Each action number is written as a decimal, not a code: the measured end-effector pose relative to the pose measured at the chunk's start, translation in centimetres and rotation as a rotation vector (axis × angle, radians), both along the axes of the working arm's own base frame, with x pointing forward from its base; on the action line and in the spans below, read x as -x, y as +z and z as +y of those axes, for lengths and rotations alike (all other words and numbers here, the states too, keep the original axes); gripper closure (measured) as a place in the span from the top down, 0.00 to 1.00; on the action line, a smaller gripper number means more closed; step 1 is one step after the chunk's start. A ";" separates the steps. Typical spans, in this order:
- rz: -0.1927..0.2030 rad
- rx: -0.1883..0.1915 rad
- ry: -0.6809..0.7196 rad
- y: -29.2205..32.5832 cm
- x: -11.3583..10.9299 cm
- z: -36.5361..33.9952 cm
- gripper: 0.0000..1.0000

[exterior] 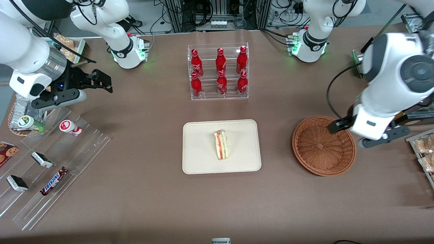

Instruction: Place sandwich from basket to tray

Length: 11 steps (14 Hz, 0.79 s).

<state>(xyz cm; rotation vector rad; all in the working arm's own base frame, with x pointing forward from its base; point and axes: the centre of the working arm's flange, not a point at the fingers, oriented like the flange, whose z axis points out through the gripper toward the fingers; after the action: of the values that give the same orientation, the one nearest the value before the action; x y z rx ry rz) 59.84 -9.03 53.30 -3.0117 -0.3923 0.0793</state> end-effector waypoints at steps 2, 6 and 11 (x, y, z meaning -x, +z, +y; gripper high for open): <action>0.008 0.049 -0.055 2.5 1.7 2.3 1.00; 0.033 0.103 -0.176 7.5 5.9 5.9 1.00; 0.027 0.125 -0.190 8.0 6.3 9.9 1.00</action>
<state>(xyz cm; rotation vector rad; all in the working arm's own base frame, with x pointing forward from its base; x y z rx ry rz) 53.57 0.86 61.31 -3.1491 -0.1015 0.1331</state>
